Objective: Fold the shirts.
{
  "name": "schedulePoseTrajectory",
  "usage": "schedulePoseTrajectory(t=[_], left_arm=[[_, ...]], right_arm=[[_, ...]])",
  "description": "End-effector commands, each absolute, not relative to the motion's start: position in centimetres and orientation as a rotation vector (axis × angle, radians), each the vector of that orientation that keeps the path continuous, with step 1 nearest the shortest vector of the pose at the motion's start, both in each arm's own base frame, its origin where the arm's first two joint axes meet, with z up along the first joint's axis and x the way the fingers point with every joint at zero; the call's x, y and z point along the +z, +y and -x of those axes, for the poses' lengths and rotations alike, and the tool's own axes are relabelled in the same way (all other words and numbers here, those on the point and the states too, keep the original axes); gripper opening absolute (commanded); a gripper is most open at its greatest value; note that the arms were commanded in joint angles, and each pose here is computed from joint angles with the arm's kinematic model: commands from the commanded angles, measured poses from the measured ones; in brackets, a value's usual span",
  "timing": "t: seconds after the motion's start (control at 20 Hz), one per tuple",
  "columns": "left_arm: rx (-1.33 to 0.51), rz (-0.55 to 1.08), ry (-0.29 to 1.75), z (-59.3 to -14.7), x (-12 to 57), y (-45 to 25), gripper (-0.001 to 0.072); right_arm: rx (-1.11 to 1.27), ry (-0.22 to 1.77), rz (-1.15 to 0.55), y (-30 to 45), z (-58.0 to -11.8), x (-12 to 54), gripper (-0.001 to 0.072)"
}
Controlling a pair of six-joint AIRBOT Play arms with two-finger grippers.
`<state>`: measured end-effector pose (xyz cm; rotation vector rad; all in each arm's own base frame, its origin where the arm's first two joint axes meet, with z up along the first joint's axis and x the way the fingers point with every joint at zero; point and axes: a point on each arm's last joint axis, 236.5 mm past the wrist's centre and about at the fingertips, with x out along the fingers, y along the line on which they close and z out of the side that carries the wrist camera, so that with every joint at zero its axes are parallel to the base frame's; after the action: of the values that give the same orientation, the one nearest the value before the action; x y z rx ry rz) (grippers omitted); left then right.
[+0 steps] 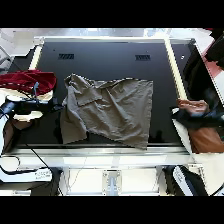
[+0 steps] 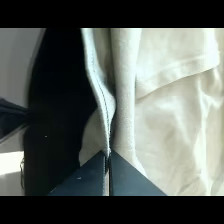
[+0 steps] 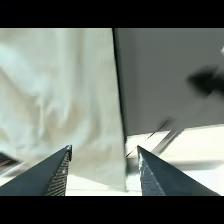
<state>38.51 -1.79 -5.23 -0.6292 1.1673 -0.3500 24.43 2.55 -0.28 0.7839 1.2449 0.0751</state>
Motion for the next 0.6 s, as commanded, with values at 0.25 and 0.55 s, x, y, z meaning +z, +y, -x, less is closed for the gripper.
schedulePoseTrajectory(t=[0.25, 0.55], left_arm=[[-0.358, 0.627, 1.120, -38.8, -3.3, -1.8, 0.0010], [-0.361, 0.631, 1.120, -38.8, -3.2, -1.9, 0.0010]], right_arm=[[0.117, 1.469, -1.049, 7.8, -18.9, -10.1, 0.0448], [0.184, 1.541, -0.996, 11.2, -19.2, -12.5, 0.0448]])
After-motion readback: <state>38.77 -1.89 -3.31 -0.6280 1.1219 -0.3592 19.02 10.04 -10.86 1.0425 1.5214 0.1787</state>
